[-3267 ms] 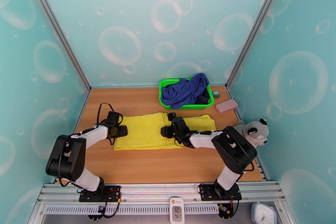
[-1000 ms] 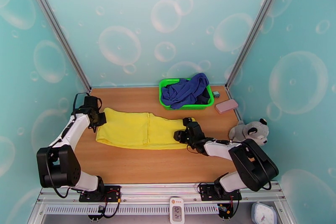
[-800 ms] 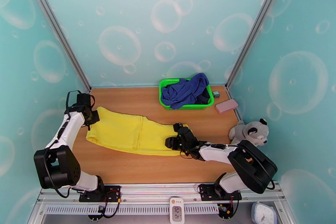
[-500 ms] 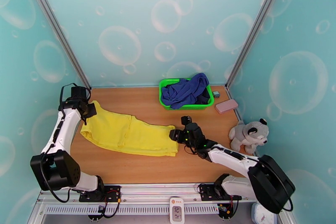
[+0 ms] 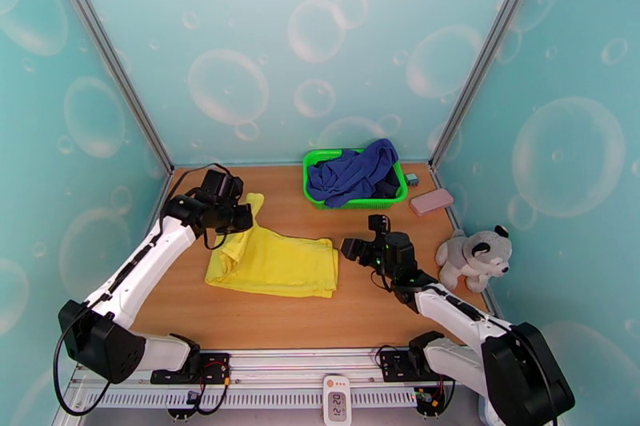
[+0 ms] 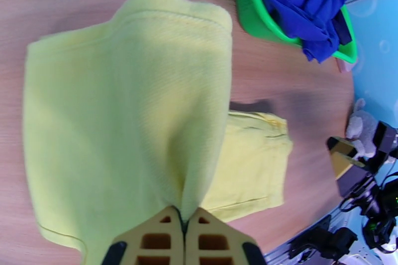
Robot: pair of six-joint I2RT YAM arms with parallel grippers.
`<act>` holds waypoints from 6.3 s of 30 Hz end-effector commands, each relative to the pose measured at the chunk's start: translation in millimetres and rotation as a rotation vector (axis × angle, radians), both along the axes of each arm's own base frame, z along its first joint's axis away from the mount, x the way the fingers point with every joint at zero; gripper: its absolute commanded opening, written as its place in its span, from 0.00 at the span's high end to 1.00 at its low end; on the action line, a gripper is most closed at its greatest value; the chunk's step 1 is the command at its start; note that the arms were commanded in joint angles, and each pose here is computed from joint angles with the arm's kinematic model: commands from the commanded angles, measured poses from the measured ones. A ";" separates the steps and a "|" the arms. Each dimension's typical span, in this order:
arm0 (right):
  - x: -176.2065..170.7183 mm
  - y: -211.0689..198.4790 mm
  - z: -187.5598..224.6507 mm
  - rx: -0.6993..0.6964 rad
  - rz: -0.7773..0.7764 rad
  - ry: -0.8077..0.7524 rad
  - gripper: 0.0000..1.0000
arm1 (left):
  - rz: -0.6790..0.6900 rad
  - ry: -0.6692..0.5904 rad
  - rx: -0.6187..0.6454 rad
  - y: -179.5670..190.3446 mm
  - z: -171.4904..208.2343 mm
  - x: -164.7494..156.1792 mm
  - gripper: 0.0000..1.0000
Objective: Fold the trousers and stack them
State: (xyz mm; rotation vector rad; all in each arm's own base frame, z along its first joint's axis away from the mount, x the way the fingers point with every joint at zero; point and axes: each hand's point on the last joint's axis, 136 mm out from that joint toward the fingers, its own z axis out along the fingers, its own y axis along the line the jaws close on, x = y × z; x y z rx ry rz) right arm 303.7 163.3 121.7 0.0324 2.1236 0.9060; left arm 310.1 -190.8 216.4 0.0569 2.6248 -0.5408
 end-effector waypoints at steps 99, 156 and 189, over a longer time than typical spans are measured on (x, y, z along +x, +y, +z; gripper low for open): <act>2.5 79.0 -8.5 0.096 0.108 0.155 0.38 | -0.122 0.012 -0.141 0.6 -148.2 30.5 0.01; -33.1 77.5 -14.5 0.062 0.189 0.066 0.01 | 0.157 -0.100 0.042 174.0 -99.4 277.2 1.00; -31.8 120.5 15.0 -0.066 0.254 -0.044 0.01 | 0.171 -0.508 -0.438 161.2 -60.6 333.4 0.01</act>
